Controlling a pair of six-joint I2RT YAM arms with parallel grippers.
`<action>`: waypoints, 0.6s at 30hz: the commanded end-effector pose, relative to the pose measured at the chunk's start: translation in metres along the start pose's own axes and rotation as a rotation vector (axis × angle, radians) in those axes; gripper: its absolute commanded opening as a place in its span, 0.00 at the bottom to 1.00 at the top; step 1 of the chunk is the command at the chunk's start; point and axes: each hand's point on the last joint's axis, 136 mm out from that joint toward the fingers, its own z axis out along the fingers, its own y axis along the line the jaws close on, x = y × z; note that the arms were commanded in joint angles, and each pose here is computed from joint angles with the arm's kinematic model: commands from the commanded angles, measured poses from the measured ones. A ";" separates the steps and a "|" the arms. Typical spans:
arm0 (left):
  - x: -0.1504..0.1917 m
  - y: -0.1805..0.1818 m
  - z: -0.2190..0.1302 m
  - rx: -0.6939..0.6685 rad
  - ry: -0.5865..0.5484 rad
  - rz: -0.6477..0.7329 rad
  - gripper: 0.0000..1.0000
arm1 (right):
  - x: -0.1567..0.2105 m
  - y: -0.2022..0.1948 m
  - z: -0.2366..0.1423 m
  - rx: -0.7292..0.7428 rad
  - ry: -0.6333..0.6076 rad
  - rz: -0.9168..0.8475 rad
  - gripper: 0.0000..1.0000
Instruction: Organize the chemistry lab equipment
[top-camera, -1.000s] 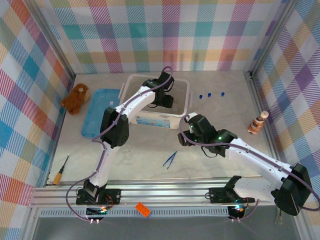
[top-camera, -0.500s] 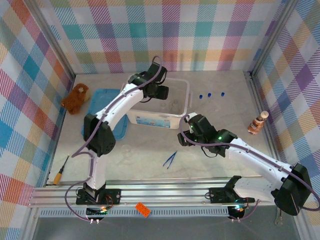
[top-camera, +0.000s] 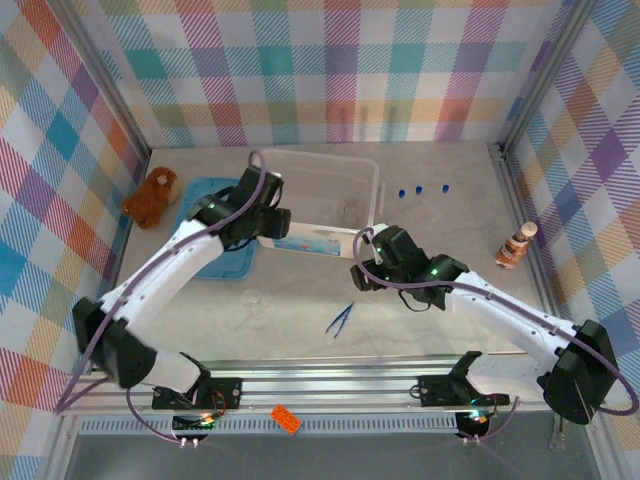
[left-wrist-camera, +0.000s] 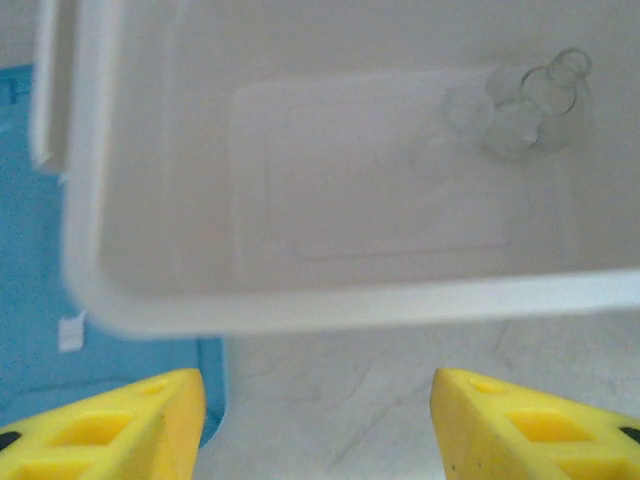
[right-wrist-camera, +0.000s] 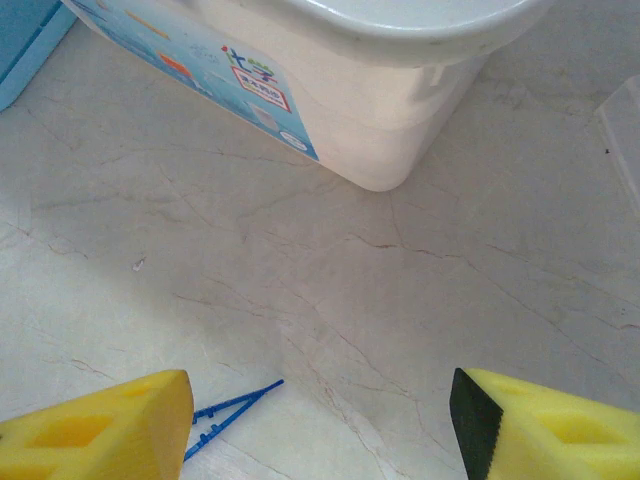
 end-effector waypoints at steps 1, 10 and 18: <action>0.035 0.017 -0.015 -0.049 0.034 -0.020 0.61 | -0.014 0.008 -0.002 -0.037 -0.032 0.006 0.70; 0.129 0.028 -0.011 -0.060 0.119 -0.125 0.63 | -0.006 0.012 0.004 -0.049 -0.005 0.003 0.70; 0.168 0.026 0.004 -0.078 0.164 -0.162 0.76 | -0.002 0.015 0.004 -0.055 0.004 -0.001 0.70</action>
